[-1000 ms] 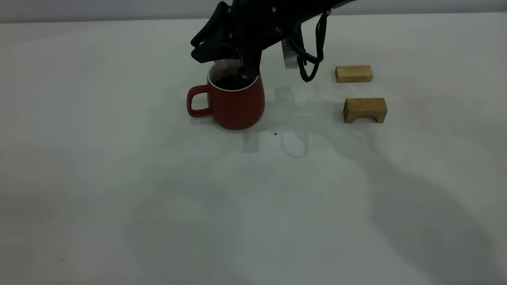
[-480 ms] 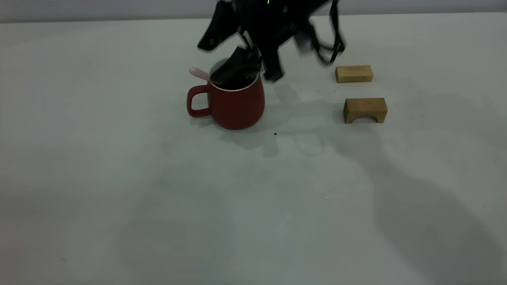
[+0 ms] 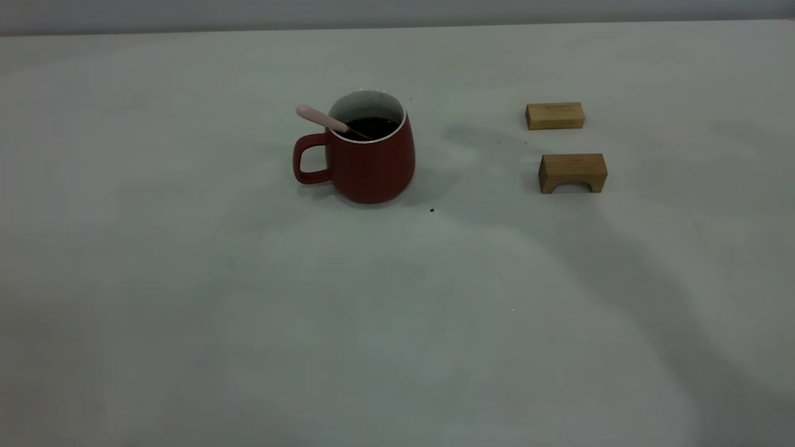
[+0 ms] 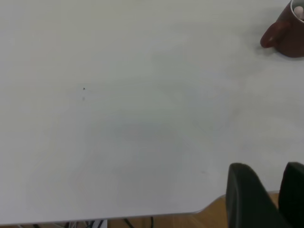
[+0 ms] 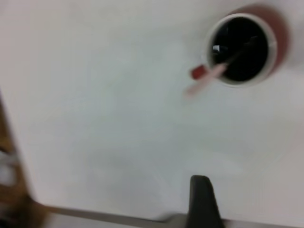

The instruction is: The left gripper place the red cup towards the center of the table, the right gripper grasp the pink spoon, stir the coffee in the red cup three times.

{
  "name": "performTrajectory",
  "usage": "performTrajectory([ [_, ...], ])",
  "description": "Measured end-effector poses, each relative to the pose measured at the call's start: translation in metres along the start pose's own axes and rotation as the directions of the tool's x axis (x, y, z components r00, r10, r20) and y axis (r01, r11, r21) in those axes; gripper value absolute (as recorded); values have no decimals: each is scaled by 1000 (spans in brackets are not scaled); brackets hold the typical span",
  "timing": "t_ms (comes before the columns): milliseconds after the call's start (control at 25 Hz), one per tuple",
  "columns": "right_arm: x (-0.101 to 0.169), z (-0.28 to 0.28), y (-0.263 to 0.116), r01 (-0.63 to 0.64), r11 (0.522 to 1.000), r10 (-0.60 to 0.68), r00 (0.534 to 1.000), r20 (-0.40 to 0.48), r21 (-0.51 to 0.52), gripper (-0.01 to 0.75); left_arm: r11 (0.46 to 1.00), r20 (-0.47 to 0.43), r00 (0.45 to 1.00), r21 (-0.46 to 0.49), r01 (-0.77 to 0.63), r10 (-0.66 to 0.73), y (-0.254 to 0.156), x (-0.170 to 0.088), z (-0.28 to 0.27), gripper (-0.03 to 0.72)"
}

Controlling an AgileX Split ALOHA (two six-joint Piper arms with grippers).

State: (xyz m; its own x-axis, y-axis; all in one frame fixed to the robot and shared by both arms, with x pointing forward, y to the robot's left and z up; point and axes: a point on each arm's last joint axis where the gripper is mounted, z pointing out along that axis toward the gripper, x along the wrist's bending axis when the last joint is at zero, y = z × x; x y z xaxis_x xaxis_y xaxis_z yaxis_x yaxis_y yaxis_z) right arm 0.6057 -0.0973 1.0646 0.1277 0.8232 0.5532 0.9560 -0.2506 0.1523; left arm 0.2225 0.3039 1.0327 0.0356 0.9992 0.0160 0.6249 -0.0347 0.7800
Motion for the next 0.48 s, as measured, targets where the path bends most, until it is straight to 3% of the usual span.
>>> performTrajectory([
  [160,-1,-60,-24,245,967,-251,962,109,64,576,1000,0,1000,0,0,0,0,0,0,244],
  [480,-16,-130,-64,557,830,-549,814,190,15,578,1000,0,1000,0,0,0,0,0,0,244],
])
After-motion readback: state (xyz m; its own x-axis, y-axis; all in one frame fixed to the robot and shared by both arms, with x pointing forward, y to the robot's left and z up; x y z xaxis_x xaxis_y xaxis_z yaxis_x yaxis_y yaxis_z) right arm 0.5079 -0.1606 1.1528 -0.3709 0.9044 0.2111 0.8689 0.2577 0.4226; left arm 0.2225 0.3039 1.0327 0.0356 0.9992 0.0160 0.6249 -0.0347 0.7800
